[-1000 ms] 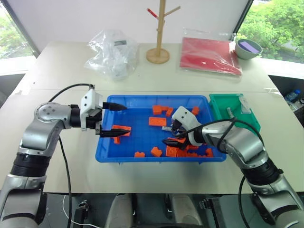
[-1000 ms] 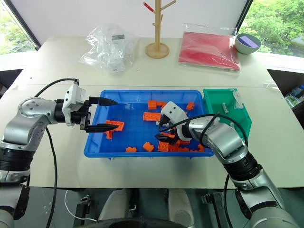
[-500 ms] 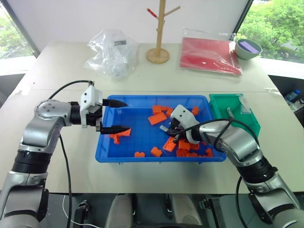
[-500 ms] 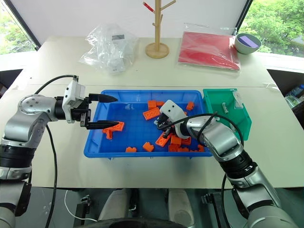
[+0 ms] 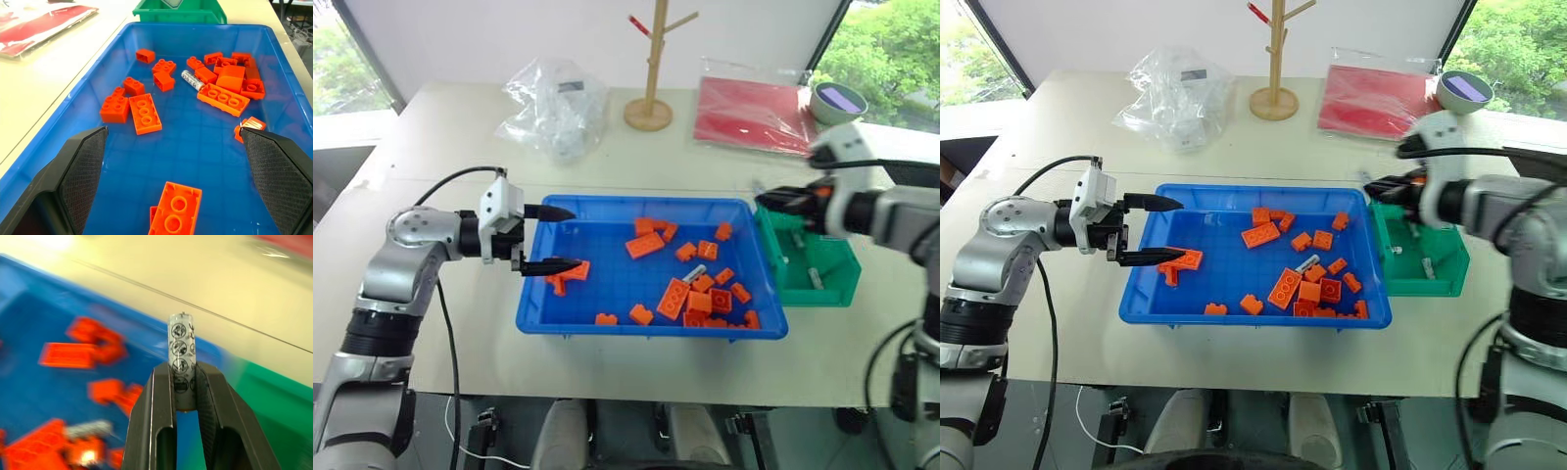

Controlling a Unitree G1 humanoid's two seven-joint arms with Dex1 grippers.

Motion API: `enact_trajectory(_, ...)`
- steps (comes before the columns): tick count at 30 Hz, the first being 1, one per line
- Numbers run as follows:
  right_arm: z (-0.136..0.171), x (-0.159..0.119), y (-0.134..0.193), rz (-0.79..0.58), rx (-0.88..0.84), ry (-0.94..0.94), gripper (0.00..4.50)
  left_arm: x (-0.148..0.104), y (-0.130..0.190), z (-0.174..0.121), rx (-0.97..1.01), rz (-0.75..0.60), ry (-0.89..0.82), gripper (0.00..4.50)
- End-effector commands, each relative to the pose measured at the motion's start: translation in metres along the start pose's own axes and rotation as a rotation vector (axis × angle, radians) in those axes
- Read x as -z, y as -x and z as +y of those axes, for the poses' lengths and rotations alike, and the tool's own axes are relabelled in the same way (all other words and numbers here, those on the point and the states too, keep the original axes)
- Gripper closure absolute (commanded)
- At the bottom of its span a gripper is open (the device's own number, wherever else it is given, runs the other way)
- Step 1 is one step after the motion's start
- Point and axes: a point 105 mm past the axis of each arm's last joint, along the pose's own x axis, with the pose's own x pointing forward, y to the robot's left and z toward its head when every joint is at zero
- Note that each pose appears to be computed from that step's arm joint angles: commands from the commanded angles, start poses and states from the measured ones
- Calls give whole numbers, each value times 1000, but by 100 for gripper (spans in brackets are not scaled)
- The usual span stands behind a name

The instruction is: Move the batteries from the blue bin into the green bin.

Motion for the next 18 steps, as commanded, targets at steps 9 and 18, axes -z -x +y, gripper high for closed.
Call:
enact_trajectory(9, -22, 36, 11, 66, 108, 62, 136, -12, -4, 4, 17, -23, -61, 0)
enact_trajectory(18, 40, 4, -19, 75, -245, 527, 96, -15, -5, 5, 17, -26, -63, 0)
